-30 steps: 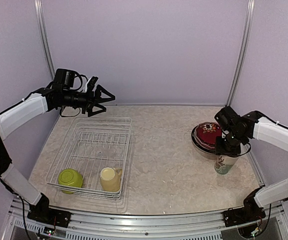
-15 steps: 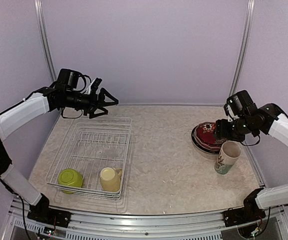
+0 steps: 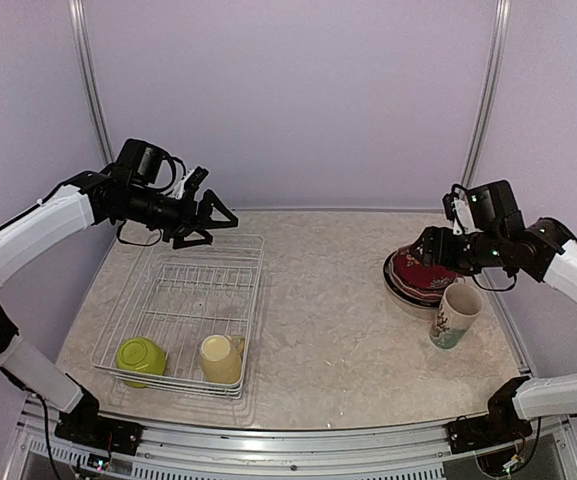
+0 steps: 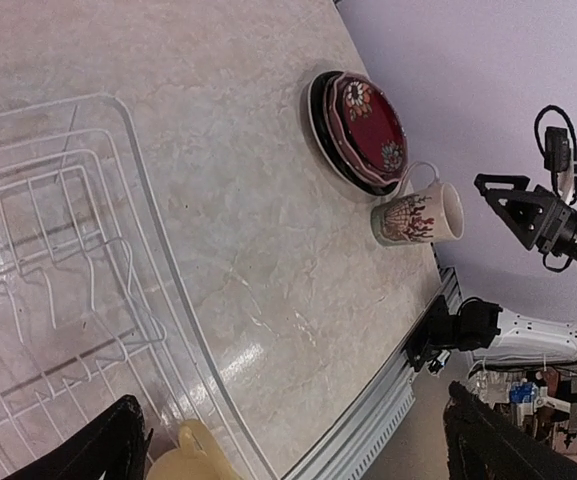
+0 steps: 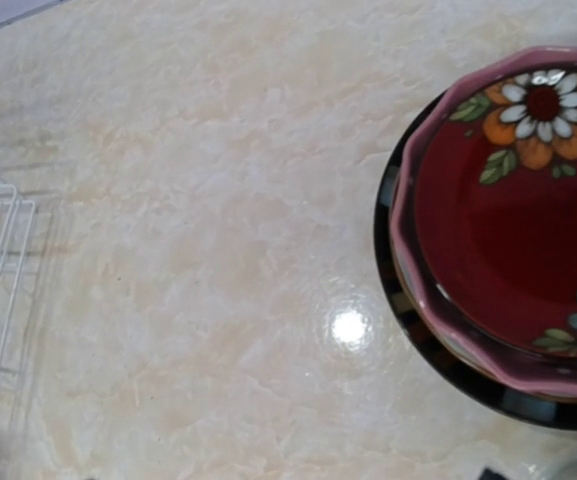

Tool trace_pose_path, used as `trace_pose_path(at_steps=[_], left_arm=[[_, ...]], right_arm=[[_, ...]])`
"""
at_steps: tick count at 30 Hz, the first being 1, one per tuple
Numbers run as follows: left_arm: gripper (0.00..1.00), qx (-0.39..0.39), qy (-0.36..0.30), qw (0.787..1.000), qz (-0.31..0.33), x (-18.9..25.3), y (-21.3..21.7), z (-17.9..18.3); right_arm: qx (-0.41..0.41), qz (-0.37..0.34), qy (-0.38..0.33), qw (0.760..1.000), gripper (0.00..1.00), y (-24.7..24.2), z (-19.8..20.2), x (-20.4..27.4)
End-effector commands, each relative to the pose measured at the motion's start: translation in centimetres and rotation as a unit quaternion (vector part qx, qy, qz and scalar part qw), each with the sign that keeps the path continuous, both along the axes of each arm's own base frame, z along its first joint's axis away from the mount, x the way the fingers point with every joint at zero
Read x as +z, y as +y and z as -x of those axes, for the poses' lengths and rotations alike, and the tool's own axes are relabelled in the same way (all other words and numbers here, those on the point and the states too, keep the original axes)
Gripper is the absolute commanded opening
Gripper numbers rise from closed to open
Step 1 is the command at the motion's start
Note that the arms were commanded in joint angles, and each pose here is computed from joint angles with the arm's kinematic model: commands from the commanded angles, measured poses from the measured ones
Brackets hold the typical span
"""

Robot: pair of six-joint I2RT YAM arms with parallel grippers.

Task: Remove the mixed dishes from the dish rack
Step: Place the cup at the center of the board, then grab the cup from the dish rack.

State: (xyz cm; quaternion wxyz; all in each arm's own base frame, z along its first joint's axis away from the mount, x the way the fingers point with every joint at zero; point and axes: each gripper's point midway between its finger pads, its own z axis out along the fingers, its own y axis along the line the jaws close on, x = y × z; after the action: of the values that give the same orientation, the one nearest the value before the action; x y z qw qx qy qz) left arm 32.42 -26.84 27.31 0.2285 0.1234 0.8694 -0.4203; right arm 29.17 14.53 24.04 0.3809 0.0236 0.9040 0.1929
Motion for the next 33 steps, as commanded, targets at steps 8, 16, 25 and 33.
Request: trace_pose_path(at_steps=[8, 16, 25, 33], left_arm=[[0.99, 0.015, 0.064, 0.991, -0.117, -3.9, 2.8, 8.7], [0.99, -0.012, 0.089, 0.972, -0.219, -7.2, 2.6, 12.3], [0.99, -0.059, 0.125, 0.934, -0.328, -12.4, 1.4, 15.3], [0.99, -0.057, 0.143, 0.925, -0.348, -14.6, 0.9, 15.8]], right_arm=[[0.018, -0.004, -0.024, 1.0, 0.79, 0.5, -0.5, -0.1], [0.019, -0.005, -0.028, 0.999, 0.8, 0.4, -0.3, -0.4], [0.018, -0.006, -0.028, 0.999, 0.8, 0.3, -0.2, -0.6], [0.017, -0.002, -0.023, 1.0, 0.8, 0.2, 0.1, -1.0]])
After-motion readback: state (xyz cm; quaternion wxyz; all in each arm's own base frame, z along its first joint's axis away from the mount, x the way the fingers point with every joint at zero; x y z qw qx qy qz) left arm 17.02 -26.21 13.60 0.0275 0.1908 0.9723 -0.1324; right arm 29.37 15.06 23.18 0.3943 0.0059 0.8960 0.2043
